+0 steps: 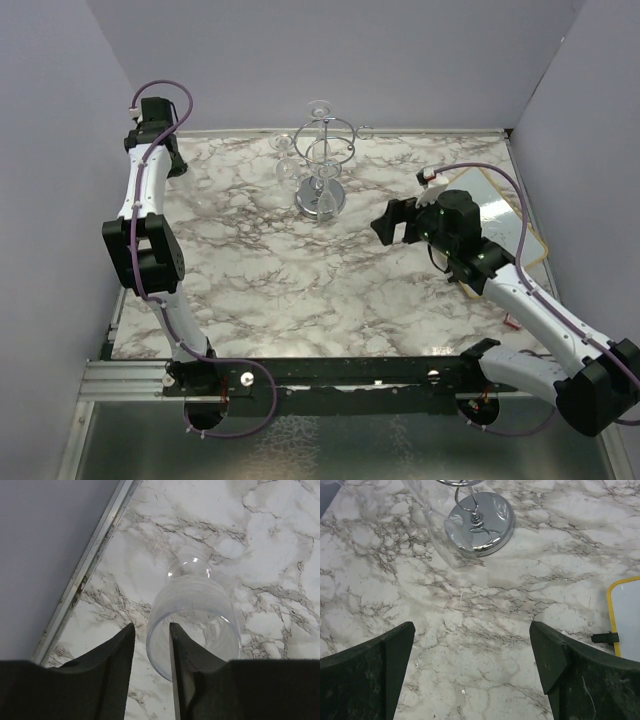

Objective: Take the wine glass off the wine glass rack

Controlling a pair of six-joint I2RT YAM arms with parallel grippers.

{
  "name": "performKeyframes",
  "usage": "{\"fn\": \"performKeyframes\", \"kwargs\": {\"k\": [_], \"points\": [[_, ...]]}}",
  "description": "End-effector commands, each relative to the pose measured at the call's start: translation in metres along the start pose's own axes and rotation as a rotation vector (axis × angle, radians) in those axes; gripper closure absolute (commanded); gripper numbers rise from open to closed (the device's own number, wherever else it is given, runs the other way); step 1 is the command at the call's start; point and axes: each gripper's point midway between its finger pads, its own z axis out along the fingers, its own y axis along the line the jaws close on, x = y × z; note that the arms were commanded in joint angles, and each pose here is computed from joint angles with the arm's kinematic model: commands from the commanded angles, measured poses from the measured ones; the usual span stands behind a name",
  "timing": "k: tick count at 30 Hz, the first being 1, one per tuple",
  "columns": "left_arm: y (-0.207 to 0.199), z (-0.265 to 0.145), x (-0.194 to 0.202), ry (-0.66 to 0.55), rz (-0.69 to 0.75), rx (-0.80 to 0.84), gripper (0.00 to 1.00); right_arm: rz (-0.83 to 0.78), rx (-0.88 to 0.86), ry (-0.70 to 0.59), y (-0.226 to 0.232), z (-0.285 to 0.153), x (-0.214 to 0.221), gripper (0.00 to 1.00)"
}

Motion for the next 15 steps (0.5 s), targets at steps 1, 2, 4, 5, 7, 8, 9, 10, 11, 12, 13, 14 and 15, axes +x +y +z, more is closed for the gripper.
{"fn": "performKeyframes", "kwargs": {"k": [1,2,4,5,7,8,9,10,11,12,13,14,15], "points": [[0.007,-0.015,-0.016,-0.042,0.001,-0.005,0.60,0.003,-0.029,-0.053,0.009,-0.012,-0.026,0.01],[0.008,-0.020,-0.019,-0.055,-0.002,-0.004,0.57,0.003,-0.029,-0.056,0.010,-0.014,-0.028,0.01],[0.011,-0.031,-0.027,-0.085,-0.007,-0.003,0.50,0.004,-0.030,-0.060,0.011,-0.015,-0.031,0.01],[0.013,-0.038,-0.032,-0.103,-0.012,-0.006,0.47,0.004,-0.031,-0.060,0.011,-0.016,-0.032,0.01],[0.018,-0.053,-0.040,-0.140,-0.025,-0.010,0.39,0.004,-0.032,-0.065,0.012,-0.018,-0.035,0.01],[0.021,-0.062,-0.044,-0.160,-0.034,-0.011,0.37,0.003,-0.030,-0.065,0.012,-0.018,-0.036,0.01],[0.023,-0.070,-0.047,-0.177,-0.042,-0.007,0.34,0.003,-0.034,-0.068,0.013,-0.019,-0.037,0.01],[0.024,-0.078,-0.049,-0.194,-0.050,0.001,0.31,-0.003,-0.042,-0.072,0.015,-0.019,-0.039,0.01],[0.025,-0.087,-0.051,-0.210,-0.057,0.011,0.29,-0.007,-0.052,-0.071,0.016,-0.020,-0.039,0.01],[0.027,-0.094,-0.054,-0.228,-0.066,0.017,0.26,-0.006,-0.057,-0.070,0.017,-0.020,-0.039,0.01],[0.028,-0.102,-0.056,-0.244,-0.070,0.023,0.25,-0.003,-0.063,-0.072,0.019,-0.021,-0.040,0.00],[0.028,-0.105,-0.057,-0.249,-0.072,0.028,0.24,-0.001,-0.073,-0.068,0.021,-0.021,-0.040,0.01],[0.031,-0.120,-0.061,-0.281,-0.085,0.043,0.23,0.001,-0.085,-0.066,0.023,-0.022,-0.040,0.01]]}}
